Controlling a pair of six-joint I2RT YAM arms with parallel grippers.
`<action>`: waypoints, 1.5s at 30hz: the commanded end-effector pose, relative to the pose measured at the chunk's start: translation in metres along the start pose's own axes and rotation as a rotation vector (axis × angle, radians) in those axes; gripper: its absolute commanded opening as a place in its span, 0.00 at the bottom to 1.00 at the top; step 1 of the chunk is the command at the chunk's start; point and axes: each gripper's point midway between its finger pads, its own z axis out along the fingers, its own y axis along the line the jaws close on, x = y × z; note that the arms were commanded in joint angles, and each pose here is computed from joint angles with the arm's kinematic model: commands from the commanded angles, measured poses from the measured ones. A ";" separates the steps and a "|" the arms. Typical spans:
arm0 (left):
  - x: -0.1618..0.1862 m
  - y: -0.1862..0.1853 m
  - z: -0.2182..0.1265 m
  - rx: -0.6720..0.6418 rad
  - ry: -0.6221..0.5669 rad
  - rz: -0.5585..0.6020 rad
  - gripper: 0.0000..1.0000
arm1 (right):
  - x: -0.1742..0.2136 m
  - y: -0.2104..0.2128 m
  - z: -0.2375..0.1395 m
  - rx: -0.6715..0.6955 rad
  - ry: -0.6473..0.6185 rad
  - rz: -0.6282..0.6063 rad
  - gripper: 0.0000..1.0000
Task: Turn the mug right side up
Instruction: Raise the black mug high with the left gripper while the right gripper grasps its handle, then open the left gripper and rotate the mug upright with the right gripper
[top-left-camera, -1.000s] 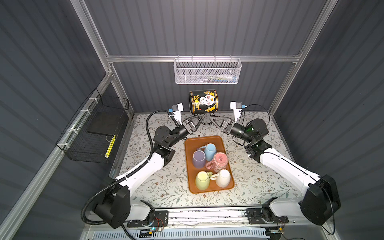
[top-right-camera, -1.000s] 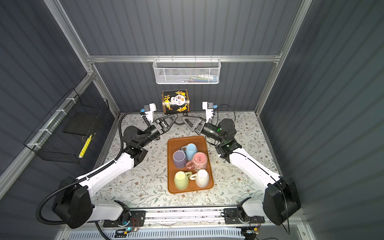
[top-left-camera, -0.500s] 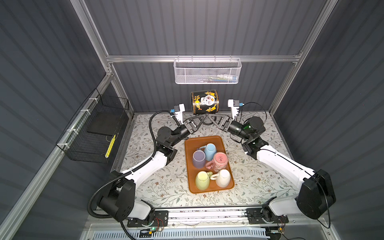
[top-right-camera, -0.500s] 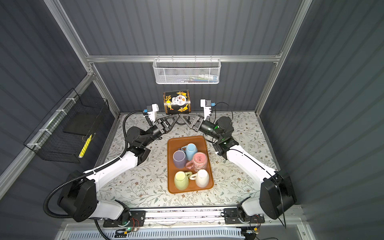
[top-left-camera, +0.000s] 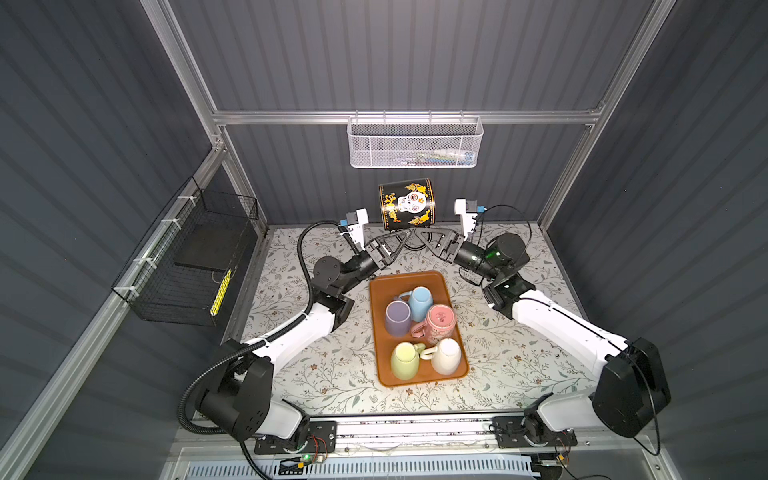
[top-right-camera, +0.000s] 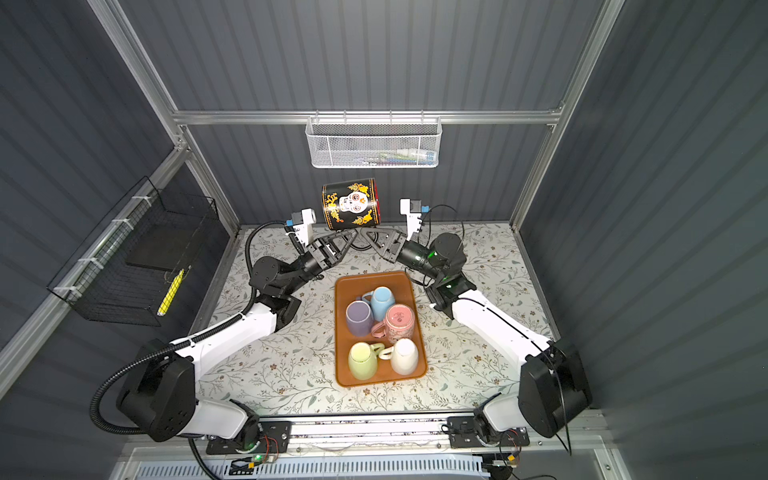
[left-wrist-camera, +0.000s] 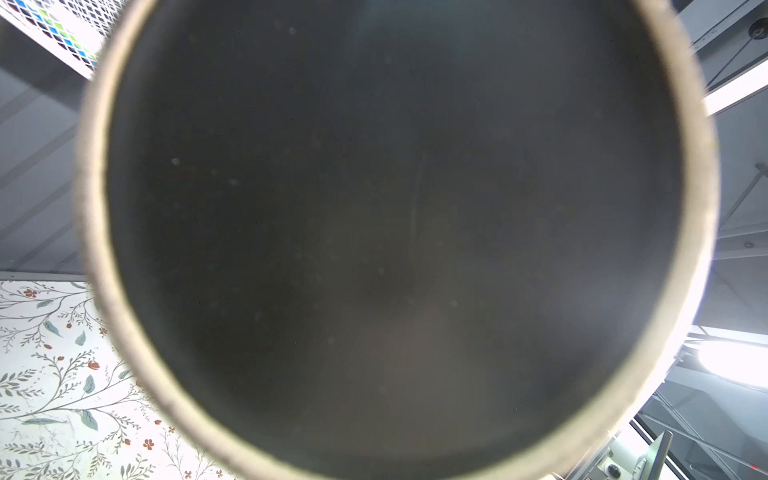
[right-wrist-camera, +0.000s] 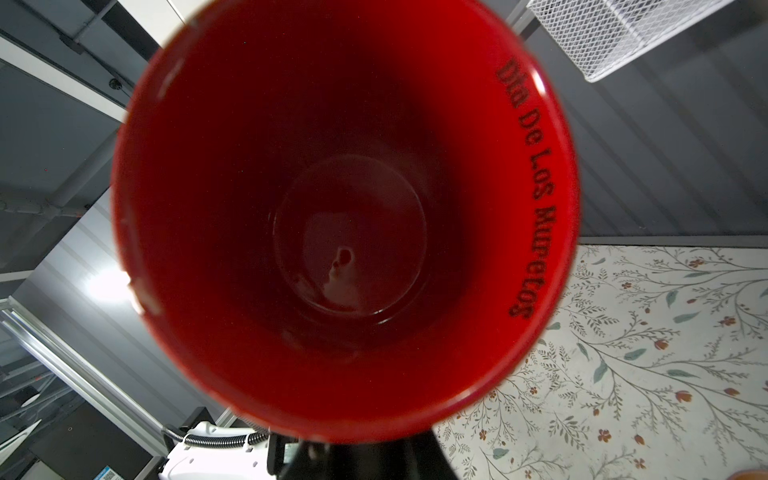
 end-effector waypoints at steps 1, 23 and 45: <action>-0.014 -0.032 -0.002 0.110 -0.045 0.076 0.00 | -0.018 0.027 0.000 -0.070 -0.052 -0.105 0.00; -0.004 0.027 -0.027 -0.163 0.025 0.148 1.00 | -0.022 0.011 -0.037 -0.008 -0.107 -0.104 0.00; 0.004 0.139 -0.146 -1.035 0.159 0.353 1.00 | -0.029 -0.067 -0.099 0.693 0.029 -0.329 0.00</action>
